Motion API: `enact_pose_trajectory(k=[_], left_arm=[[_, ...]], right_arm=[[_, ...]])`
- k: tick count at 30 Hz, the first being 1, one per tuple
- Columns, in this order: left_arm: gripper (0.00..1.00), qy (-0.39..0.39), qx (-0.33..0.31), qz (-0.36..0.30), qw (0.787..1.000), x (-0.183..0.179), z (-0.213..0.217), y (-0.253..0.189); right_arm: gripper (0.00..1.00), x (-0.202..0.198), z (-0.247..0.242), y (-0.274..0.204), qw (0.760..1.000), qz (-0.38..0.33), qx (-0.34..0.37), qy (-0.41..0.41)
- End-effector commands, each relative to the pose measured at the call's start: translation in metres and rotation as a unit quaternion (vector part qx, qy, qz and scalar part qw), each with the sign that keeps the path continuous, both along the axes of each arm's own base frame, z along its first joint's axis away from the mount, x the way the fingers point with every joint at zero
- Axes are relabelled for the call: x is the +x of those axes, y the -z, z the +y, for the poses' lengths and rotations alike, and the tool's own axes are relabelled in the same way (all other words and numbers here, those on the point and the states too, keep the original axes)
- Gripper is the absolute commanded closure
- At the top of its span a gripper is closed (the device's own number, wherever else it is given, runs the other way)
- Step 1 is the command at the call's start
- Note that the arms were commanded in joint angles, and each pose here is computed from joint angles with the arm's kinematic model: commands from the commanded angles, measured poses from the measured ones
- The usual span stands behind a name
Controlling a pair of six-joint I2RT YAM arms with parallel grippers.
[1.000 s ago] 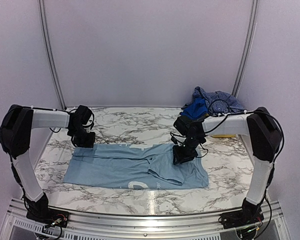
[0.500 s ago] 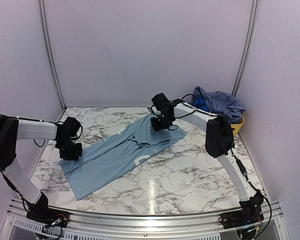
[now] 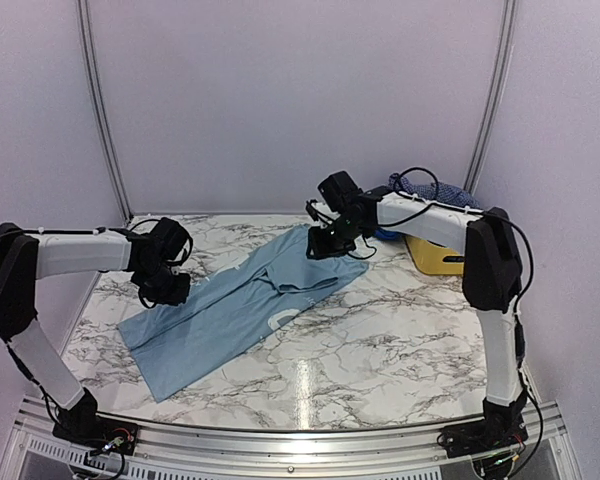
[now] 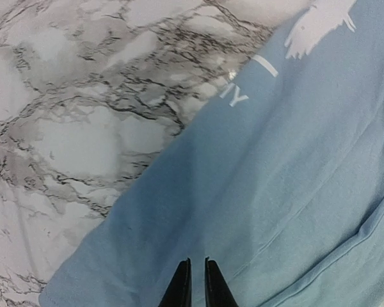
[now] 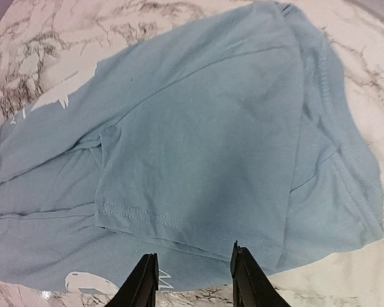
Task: Fold and stack the mixed laundry pile
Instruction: Rotate the rectangle-folded T-shirt at the center of the board.
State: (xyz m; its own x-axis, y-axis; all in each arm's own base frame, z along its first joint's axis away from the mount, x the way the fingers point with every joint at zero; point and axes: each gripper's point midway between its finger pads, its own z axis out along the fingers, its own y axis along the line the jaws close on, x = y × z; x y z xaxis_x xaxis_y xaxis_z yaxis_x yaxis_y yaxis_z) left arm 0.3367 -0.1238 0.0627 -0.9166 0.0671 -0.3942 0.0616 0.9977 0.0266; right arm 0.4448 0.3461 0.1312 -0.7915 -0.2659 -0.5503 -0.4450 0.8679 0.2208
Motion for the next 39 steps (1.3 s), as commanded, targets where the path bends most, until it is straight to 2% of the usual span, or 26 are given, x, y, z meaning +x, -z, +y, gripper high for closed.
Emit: enact_pose_trajectory(k=[1,5,9,14,18,23,30,35,39], left_arm=[[0.90,0.026,0.028,0.015,0.999,-0.002,-0.008,0.009],[0.90,0.029,0.016,0.011,0.999,-0.001,-0.013,0.004],[0.90,0.063,0.019,0.007,0.998,-0.006,-0.017,0.000],[0.91,0.124,0.019,0.005,0.992,-0.026,-0.034,-0.006],[0.91,0.185,0.024,0.007,0.982,-0.047,-0.060,-0.006],[0.92,0.253,0.033,0.019,0.967,-0.072,-0.096,0.004],[0.97,0.329,0.086,0.072,0.938,-0.113,-0.127,0.051],[1.00,0.356,0.103,0.105,0.923,-0.153,-0.145,0.077],[1.00,0.361,0.083,0.111,0.922,-0.182,-0.185,0.084]], right_arm=[[0.65,-0.027,0.009,0.069,0.996,0.079,-0.026,0.007],[0.67,-0.022,-0.006,0.102,0.994,0.102,-0.028,0.026],[0.69,-0.005,-0.035,0.128,0.992,0.105,-0.059,0.045],[0.71,0.051,-0.071,0.145,0.990,0.082,-0.085,0.075],[0.70,0.094,-0.048,0.108,0.997,0.023,-0.050,0.050],[0.66,0.109,-0.026,0.039,0.999,-0.033,0.006,0.029],[0.60,0.082,-0.028,-0.053,0.995,-0.074,0.068,0.022],[0.59,0.059,-0.039,-0.078,0.994,-0.074,0.073,0.018],[0.59,0.042,-0.056,-0.079,0.996,-0.067,0.062,0.017]])
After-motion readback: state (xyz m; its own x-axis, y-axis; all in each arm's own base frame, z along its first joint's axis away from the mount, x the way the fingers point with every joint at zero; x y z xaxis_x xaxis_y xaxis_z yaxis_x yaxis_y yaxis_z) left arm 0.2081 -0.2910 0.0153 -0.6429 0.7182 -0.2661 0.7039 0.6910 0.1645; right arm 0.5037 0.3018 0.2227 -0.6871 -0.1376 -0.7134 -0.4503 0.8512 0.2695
